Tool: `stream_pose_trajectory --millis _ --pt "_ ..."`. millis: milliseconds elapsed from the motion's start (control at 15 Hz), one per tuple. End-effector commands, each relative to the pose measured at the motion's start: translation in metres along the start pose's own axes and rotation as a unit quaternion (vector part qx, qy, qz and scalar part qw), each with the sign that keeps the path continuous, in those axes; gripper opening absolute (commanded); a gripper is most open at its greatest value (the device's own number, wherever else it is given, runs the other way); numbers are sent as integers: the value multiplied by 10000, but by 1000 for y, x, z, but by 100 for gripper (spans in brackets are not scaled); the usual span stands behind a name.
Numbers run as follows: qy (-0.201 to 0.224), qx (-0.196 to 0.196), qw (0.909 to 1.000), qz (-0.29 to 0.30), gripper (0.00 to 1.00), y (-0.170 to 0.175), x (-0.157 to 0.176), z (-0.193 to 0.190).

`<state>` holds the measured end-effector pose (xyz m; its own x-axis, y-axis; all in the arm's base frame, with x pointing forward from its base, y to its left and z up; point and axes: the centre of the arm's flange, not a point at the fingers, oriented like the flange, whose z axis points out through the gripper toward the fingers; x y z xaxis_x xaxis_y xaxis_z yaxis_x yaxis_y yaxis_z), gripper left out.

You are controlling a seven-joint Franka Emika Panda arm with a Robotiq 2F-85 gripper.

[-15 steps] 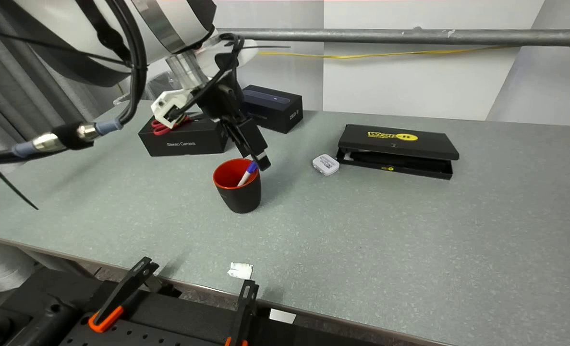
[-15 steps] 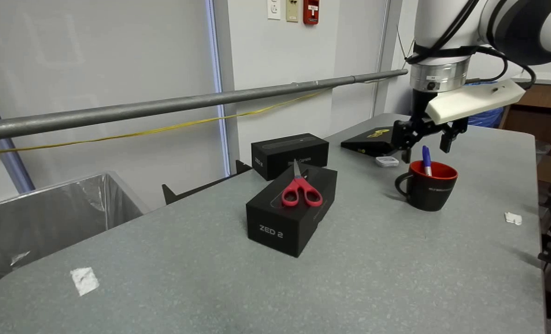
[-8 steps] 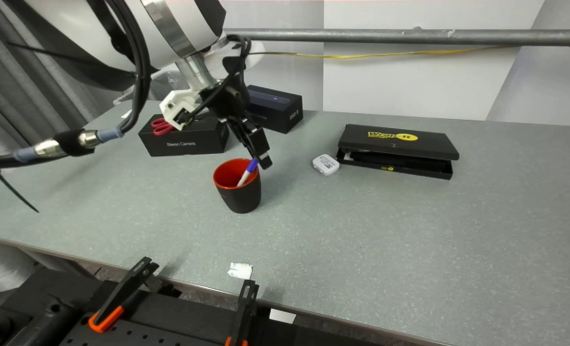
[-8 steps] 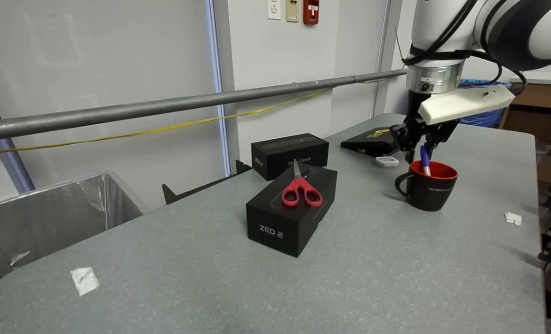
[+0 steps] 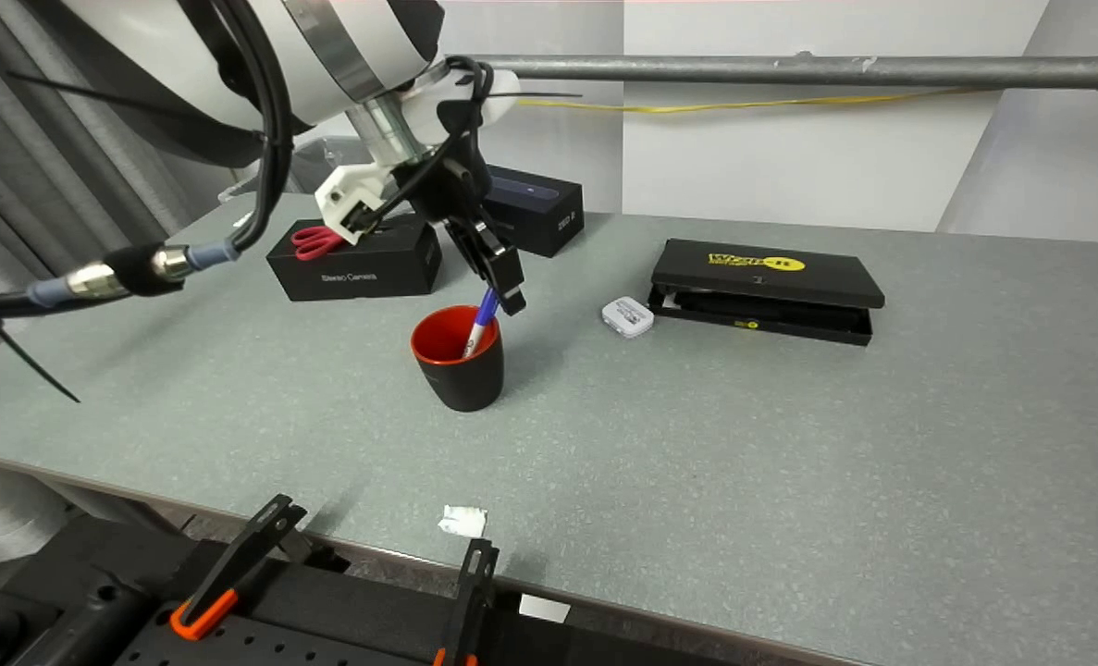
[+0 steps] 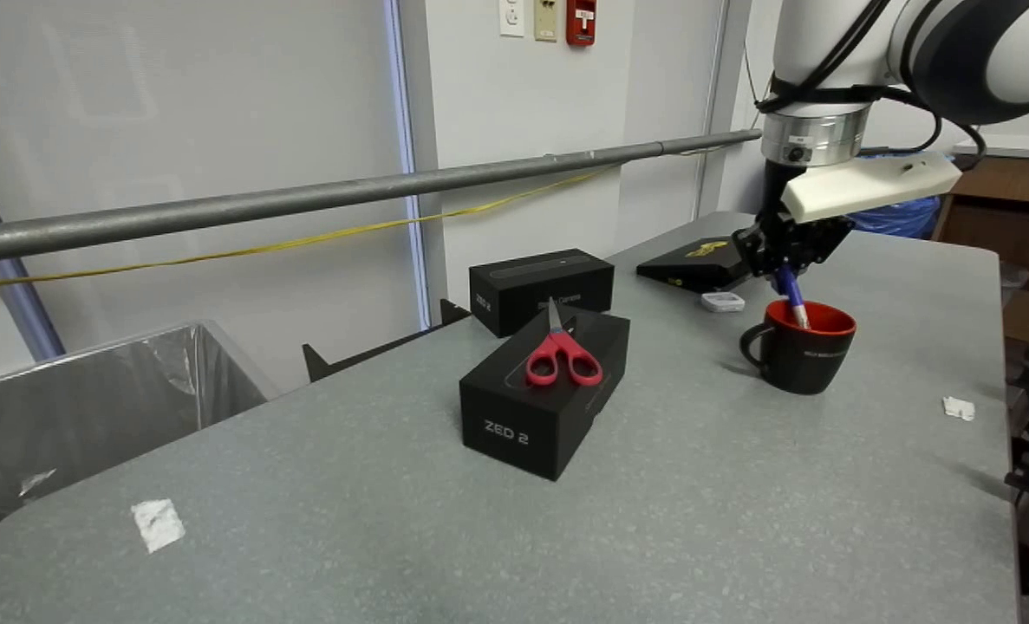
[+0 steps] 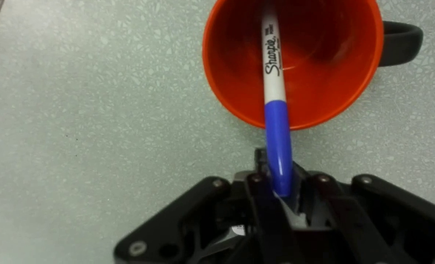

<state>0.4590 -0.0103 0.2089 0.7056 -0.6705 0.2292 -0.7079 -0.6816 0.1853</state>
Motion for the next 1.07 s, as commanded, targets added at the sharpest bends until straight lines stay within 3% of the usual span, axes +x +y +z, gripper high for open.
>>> stream_pose_trajectory --millis 0,267,533,800,1000 --pt "45 336 9994 70 2 18 2 -29" --pt "146 686 9973 235 2 47 17 -78" --pt "307 354 9978 475 2 78 54 -103" --pt "-28 -290 9980 558 2 91 97 -70" --pt "-420 -656 9958 474 2 78 113 -27"
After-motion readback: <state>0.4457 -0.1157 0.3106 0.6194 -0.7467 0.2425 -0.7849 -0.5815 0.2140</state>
